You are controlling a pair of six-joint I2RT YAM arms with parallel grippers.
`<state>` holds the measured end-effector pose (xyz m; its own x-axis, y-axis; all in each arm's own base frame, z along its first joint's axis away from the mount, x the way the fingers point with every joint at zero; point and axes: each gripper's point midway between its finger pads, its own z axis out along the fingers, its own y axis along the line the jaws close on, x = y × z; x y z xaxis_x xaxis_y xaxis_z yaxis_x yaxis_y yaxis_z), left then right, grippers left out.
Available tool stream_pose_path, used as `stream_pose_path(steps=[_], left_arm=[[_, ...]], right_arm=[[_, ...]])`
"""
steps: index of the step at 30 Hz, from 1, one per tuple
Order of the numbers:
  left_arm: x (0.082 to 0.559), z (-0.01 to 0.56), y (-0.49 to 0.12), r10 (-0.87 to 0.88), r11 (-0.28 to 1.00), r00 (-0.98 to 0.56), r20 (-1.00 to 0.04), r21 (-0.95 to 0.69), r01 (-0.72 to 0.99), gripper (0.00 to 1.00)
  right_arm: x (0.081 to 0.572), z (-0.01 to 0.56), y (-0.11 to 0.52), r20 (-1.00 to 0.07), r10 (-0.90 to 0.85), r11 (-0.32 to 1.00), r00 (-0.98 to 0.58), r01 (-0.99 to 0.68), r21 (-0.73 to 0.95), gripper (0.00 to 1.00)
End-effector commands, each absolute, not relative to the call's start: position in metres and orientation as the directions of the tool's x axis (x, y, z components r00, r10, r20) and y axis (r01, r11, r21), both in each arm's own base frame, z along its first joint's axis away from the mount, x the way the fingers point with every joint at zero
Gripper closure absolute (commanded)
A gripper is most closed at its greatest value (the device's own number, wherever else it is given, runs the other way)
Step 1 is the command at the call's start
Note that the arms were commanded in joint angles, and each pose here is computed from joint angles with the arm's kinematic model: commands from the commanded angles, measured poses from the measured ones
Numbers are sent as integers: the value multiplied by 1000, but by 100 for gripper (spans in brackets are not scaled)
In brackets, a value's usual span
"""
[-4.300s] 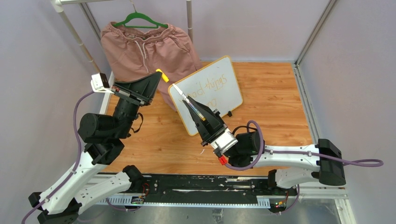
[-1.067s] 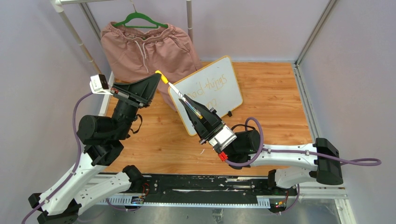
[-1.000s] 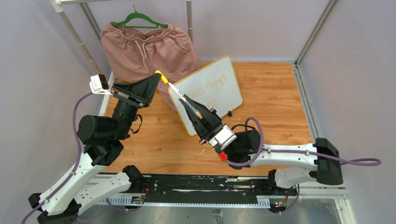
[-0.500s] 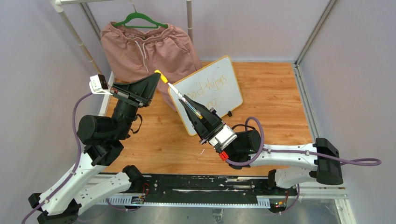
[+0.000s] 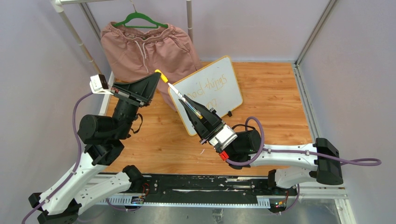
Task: Write a sentence on the whiteboard
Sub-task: Close the whiteboard marker.
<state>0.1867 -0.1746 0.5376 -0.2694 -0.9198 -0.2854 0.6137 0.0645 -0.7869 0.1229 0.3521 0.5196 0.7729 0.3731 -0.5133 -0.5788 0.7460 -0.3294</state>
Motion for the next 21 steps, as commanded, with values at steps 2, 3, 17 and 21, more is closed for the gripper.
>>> stream_pose_path(steps=[2,3,17,21], left_arm=[[182,551,-169,-928,51,-255,-271,-771,635,100],[181,552,-169,-928,50,-256,-271,-770,636,100],[175,557,-169,-923,34,-270,-273,-758,652,100],[175,554,-170,-922,31,-276,-272,-762,647,100]], right_arm=[[123,531,338,-492,399,760,774,-579,-294,100],[123,531,338,-493,399,761,773,-579,-293,100],[125,532,341,-496,395,765,774,-576,-289,100],[124,534,342,-491,400,763,774,-578,-290,100]])
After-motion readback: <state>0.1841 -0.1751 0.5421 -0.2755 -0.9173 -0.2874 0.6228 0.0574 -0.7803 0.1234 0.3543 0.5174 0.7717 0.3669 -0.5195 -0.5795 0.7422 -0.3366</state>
